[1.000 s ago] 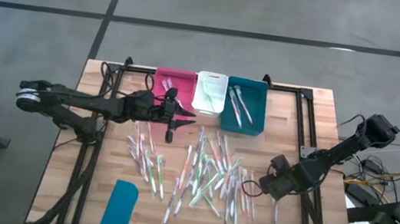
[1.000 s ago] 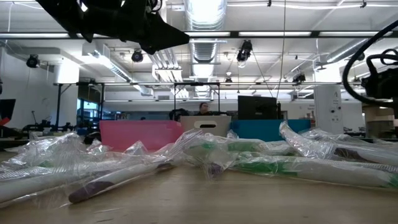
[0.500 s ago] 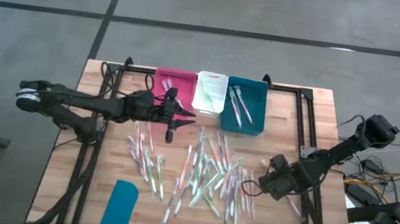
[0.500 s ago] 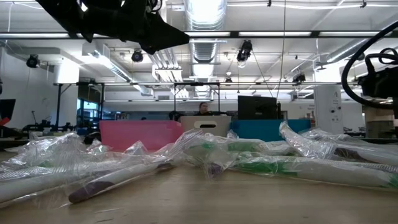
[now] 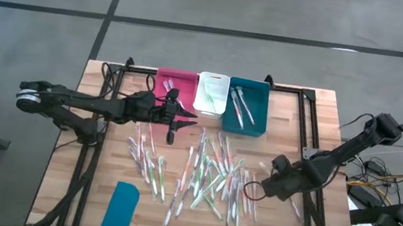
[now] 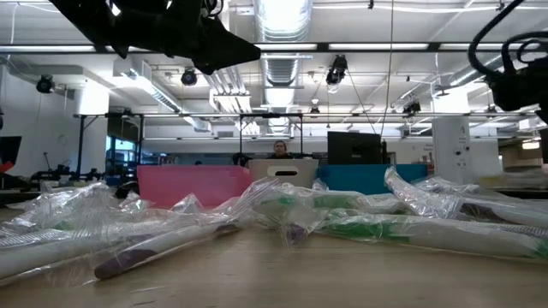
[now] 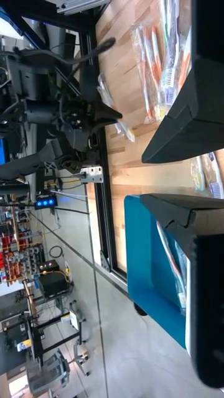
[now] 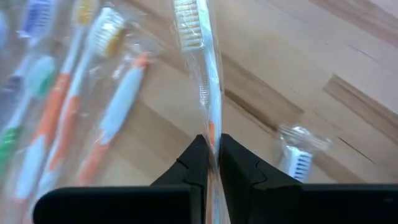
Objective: Pick & Place Toothbrushes
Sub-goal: Put the orange toothbrush into the blue bin
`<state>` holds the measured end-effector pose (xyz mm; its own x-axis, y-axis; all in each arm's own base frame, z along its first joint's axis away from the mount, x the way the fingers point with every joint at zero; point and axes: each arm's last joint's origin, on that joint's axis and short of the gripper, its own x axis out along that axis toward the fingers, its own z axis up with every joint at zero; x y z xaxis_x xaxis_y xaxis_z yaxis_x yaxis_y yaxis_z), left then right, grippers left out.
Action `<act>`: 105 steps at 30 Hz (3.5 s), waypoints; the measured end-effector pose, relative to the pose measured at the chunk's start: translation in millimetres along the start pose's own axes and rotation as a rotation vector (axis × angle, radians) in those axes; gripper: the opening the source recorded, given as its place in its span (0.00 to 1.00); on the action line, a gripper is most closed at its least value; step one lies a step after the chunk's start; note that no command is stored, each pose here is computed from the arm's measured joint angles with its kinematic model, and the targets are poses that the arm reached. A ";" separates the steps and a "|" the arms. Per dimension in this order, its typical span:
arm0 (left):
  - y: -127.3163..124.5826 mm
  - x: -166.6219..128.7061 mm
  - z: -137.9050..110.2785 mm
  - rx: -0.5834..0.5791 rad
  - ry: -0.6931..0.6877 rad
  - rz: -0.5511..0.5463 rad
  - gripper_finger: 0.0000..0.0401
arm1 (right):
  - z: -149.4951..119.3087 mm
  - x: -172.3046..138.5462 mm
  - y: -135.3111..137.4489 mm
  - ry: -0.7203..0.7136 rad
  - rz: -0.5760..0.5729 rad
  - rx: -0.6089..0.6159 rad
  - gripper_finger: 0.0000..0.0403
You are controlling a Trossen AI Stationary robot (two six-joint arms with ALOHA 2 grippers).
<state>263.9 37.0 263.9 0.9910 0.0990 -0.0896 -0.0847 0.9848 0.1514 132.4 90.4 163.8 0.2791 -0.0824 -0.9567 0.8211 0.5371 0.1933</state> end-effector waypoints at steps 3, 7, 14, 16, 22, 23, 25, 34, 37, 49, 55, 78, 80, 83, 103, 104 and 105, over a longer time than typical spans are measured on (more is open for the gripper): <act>0.0 0.0 -0.1 0.000 0.000 0.000 0.24 | 2.3 -7.7 1.4 -0.017 0.050 -0.019 0.05; 0.0 0.0 -0.1 0.000 0.000 0.000 0.24 | 6.6 -17.7 2.3 -0.083 0.110 -0.041 0.05; 0.0 0.0 -0.1 0.000 0.000 0.000 0.24 | 14.8 -31.5 0.2 -0.252 0.185 -0.059 0.05; 0.0 0.0 -0.1 0.000 0.001 0.000 0.24 | 17.7 -34.2 -0.5 -0.284 0.193 -0.066 0.05; 0.0 0.0 -0.2 0.000 0.001 0.000 0.24 | 32.3 -38.9 -1.0 -0.334 0.181 -0.095 0.06; -0.1 0.0 -0.2 0.000 0.001 0.000 0.24 | 35.7 -39.4 -0.5 -0.343 0.172 -0.103 0.06; 0.0 0.0 -0.2 0.000 0.001 0.000 0.24 | 44.2 -40.3 1.8 -0.365 0.156 -0.119 0.06; -0.1 0.0 -0.2 0.000 0.001 0.000 0.24 | 94.2 -52.5 9.1 -0.472 0.064 -0.190 0.06; 0.0 0.0 -0.2 0.000 0.001 0.000 0.24 | 113.5 -59.2 11.2 -0.487 0.054 -0.211 0.06; 0.0 0.0 -0.3 0.000 0.001 0.000 0.24 | 199.9 -66.9 13.4 -0.478 0.038 -0.235 0.06; 0.0 0.0 -0.3 0.000 0.001 0.000 0.24 | 243.1 -58.0 11.9 -0.420 0.023 -0.229 0.06; -0.9 -0.9 -5.8 0.000 0.017 -0.002 0.24 | 324.9 31.2 -41.4 -0.177 -0.127 -0.039 0.06; -0.9 -0.9 -5.8 0.000 0.017 -0.002 0.24 | 327.6 38.2 -41.1 -0.181 -0.125 -0.040 0.06; -0.9 -0.9 -5.8 0.000 0.017 -0.002 0.24 | 328.7 47.8 -41.7 -0.165 -0.131 -0.040 0.06; -0.9 -0.9 -5.8 0.000 0.017 -0.002 0.24 | 328.3 75.2 -47.2 -0.097 -0.159 -0.014 0.09; -0.9 -0.9 -5.8 0.000 0.017 -0.002 0.24 | 328.2 75.2 -47.2 -0.096 -0.159 -0.014 0.10; -1.0 -0.9 -5.8 0.000 0.017 -0.002 0.24 | 328.1 75.2 -47.2 -0.095 -0.159 -0.014 0.11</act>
<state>262.5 36.8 258.2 0.9893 0.0991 -0.1067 -0.0824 0.9851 0.1508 277.9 -216.6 154.1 0.1928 -0.2461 -0.9499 0.8519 0.5223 0.0376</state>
